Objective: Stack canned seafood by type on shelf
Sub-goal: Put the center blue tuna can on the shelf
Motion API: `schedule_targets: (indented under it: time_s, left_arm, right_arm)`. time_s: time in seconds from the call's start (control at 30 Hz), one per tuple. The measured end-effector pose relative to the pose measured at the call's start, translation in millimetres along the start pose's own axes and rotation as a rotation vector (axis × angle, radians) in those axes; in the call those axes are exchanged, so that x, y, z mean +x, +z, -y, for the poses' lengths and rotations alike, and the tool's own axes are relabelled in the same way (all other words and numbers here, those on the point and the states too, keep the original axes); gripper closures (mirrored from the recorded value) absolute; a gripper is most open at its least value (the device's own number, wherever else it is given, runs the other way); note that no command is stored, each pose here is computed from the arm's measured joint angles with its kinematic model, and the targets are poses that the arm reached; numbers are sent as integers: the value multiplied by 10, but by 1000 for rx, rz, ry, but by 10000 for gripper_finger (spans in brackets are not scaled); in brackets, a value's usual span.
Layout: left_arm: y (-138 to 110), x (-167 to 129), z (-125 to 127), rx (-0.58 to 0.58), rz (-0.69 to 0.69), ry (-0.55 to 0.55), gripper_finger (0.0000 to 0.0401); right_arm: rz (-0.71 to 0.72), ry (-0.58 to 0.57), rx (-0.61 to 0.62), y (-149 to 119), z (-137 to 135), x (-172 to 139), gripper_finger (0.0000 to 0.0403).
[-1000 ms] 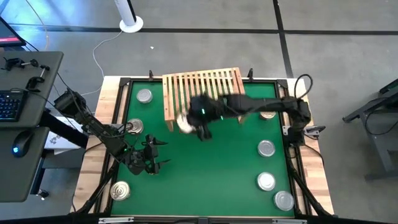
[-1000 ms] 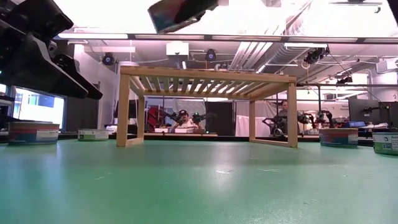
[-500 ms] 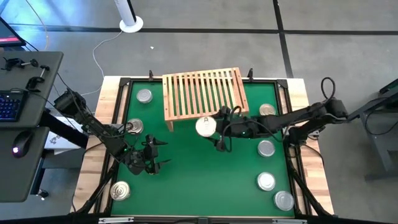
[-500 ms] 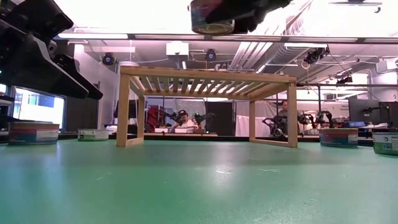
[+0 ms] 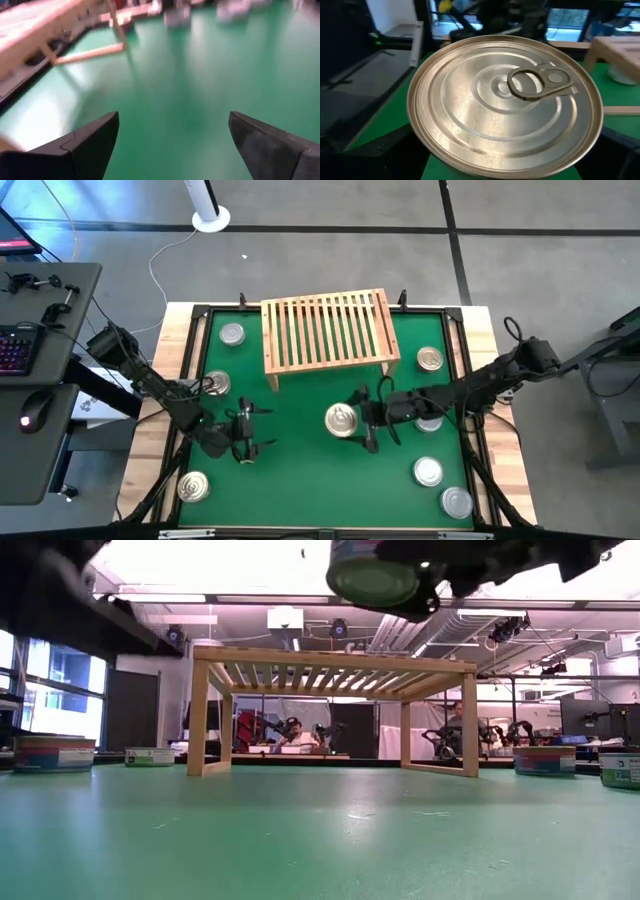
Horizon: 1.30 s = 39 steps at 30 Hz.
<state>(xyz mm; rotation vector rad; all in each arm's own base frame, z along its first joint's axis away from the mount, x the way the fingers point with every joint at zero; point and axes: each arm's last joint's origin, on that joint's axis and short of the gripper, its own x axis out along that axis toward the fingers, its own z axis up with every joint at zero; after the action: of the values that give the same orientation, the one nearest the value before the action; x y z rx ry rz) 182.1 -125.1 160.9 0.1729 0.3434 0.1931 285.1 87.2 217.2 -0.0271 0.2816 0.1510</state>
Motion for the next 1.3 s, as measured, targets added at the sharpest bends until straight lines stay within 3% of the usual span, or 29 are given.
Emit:
schedule_targets:
  time_s: [0.1,0.27,0.37,0.57,0.77,1.0,1.1,1.3]
  left_arm:
    - [141,49,3,31,100,-57,36]
    - [374,198,110,193,258,-265,36]
    - [476,251,196,176,324,-389,36]
    - [528,268,368,76,294,-511,36]
    - [522,330,584,310,273,-516,36]
    - [427,274,721,324,115,-551,36]
    - [520,258,775,297,133,-417,36]
    - [971,340,665,487,163,137,36]
  right_arm:
    - [19,39,7,-51,-115,-34,9]
    - [43,26,-4,-42,-167,-48,9]
    - [44,22,-6,-41,-158,-47,9]
    - [56,22,1,-29,-151,-46,9]
    - [60,-1,14,-21,-81,-34,9]
    - [46,-18,60,-32,-11,-22,9]
    - [51,-17,56,-27,-9,-22,9]
    - [53,-23,68,-25,13,-18,9]
